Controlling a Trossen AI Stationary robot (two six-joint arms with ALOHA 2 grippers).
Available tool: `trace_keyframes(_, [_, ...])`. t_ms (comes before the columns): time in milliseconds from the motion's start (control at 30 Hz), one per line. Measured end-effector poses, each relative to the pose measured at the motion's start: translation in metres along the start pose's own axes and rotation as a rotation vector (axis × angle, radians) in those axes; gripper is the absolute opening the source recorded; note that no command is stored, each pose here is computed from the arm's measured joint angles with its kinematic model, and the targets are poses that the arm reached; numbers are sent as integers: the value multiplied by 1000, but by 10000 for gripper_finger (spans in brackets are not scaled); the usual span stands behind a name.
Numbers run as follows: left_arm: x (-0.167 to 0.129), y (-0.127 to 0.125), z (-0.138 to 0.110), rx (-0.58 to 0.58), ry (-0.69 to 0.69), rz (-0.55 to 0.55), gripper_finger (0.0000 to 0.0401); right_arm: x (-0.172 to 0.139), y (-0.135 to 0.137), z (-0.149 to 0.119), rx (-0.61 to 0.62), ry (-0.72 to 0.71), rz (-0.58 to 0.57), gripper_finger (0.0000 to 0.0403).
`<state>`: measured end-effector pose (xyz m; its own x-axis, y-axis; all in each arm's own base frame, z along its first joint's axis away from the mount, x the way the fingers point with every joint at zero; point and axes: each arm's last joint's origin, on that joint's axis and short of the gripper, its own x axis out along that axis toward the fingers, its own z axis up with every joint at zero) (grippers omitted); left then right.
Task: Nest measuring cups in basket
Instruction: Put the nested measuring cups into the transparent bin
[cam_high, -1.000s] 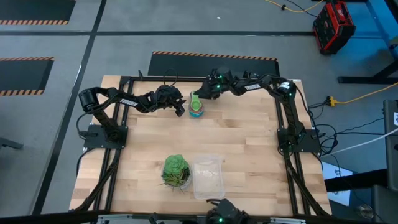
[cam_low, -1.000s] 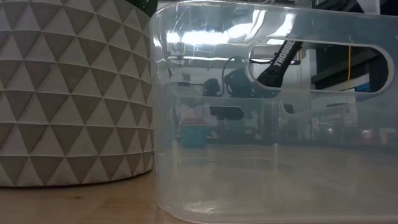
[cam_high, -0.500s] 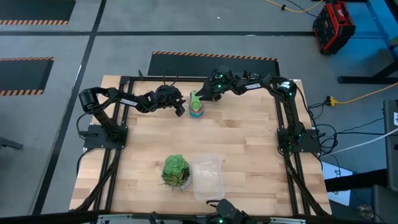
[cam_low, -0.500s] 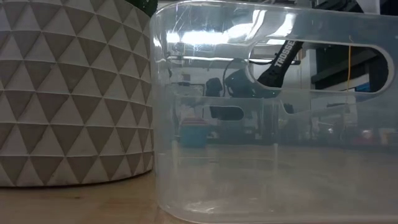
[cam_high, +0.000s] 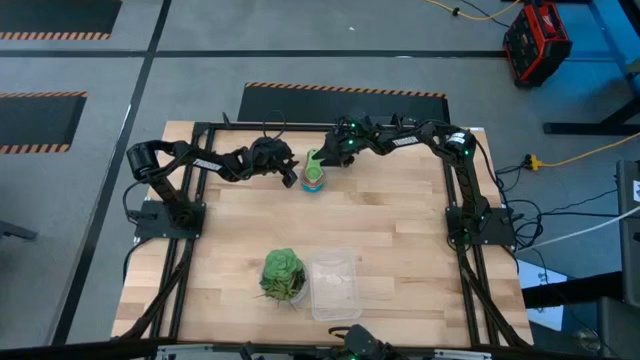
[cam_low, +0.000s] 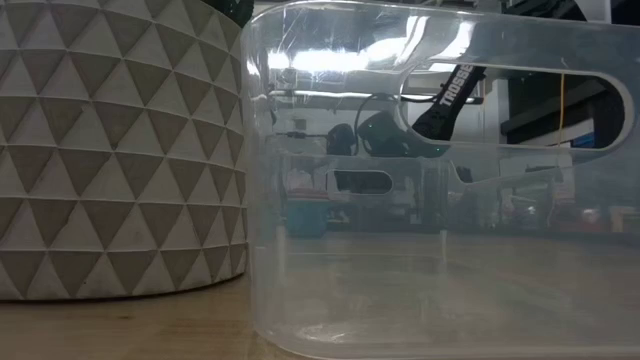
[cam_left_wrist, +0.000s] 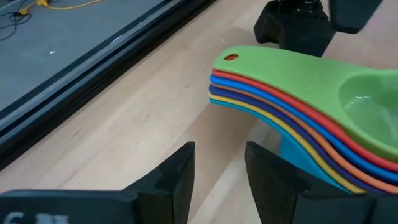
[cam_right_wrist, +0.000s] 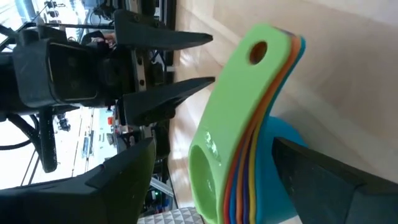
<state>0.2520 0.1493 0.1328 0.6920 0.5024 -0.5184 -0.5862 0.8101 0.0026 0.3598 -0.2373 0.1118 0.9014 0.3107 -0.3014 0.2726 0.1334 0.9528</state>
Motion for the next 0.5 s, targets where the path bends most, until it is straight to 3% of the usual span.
trace_keyframes(367, [0,0,0,17,-3,1,135,0,0,0,-1,7,4,327])
trace_keyframes(500, [0,3,0,-34,-1,10,135,0,0,0,-1,6,4,327])
